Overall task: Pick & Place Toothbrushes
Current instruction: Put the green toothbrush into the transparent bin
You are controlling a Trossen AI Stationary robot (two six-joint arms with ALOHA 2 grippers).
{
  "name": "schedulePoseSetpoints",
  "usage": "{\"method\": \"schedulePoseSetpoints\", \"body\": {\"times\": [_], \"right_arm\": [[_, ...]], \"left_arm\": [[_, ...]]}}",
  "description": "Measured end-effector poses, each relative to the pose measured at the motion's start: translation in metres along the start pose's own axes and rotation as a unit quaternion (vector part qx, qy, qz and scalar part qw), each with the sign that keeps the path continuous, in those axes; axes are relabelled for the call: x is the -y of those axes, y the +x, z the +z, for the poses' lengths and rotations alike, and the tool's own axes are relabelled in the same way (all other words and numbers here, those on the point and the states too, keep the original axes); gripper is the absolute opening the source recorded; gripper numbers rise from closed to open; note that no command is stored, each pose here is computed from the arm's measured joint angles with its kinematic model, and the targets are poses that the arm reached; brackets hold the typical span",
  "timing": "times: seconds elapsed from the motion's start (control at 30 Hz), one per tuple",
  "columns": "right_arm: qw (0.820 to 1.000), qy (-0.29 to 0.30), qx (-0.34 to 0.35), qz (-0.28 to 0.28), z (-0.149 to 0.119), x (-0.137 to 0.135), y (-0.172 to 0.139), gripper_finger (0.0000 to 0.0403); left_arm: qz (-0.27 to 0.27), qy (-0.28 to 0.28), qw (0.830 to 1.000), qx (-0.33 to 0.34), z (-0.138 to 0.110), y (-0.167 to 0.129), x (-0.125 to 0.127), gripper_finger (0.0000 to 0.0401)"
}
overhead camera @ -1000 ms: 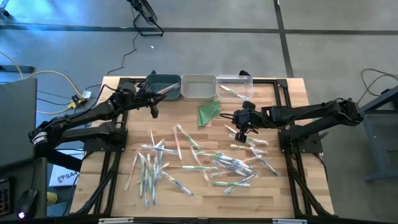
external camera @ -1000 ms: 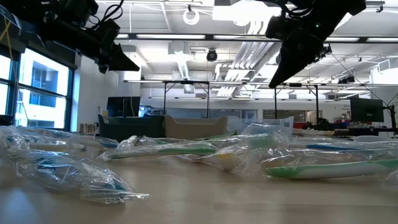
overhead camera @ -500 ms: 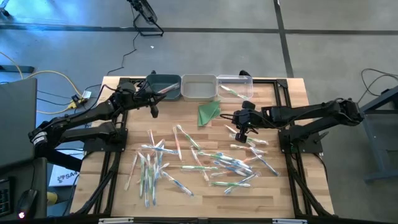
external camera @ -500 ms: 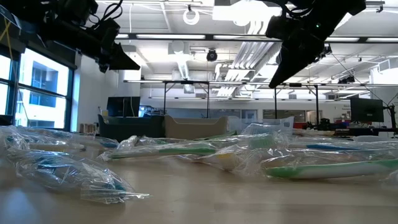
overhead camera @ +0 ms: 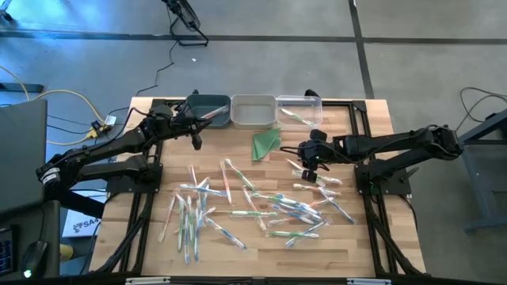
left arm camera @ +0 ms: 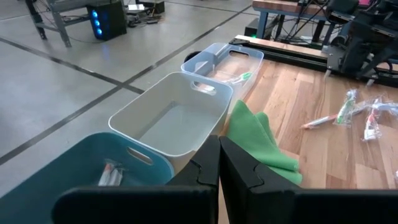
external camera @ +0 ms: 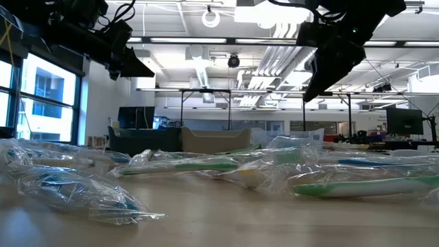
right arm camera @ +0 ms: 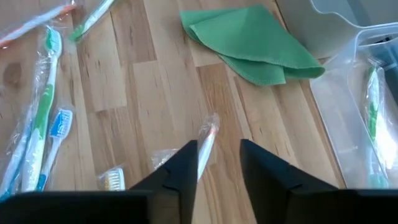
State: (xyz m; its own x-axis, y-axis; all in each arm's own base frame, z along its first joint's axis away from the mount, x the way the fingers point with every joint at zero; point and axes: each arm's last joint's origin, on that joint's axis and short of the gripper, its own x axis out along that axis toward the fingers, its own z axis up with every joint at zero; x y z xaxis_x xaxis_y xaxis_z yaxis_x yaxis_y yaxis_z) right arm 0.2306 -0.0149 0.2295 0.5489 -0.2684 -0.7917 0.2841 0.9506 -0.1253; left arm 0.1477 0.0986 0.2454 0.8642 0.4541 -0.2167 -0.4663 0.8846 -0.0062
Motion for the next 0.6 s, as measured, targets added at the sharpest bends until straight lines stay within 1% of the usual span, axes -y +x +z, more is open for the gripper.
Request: {"method": "schedulePoseSetpoints", "body": {"times": [0.1, 0.2, 0.6], "right_arm": [[1.000, 0.000, 0.000, 0.000, 0.0000, 0.0000, 0.0000, 0.0139], [1.000, 0.000, 0.000, -0.001, -0.0001, 0.0001, 0.0000, 0.0151], [1.000, -0.004, -0.015, -0.003, -0.0031, 0.0004, -0.0001, 0.0155]], "left_arm": [[0.000, 0.000, 1.000, 0.000, 0.0000, 0.0000, 0.0000, 0.0000], [0.000, 0.000, 1.000, 0.000, 0.0000, 0.0000, 0.0000, 0.0000], [0.000, 0.000, 1.000, 0.000, 0.0000, 0.0000, 0.0000, 0.0000]]}}
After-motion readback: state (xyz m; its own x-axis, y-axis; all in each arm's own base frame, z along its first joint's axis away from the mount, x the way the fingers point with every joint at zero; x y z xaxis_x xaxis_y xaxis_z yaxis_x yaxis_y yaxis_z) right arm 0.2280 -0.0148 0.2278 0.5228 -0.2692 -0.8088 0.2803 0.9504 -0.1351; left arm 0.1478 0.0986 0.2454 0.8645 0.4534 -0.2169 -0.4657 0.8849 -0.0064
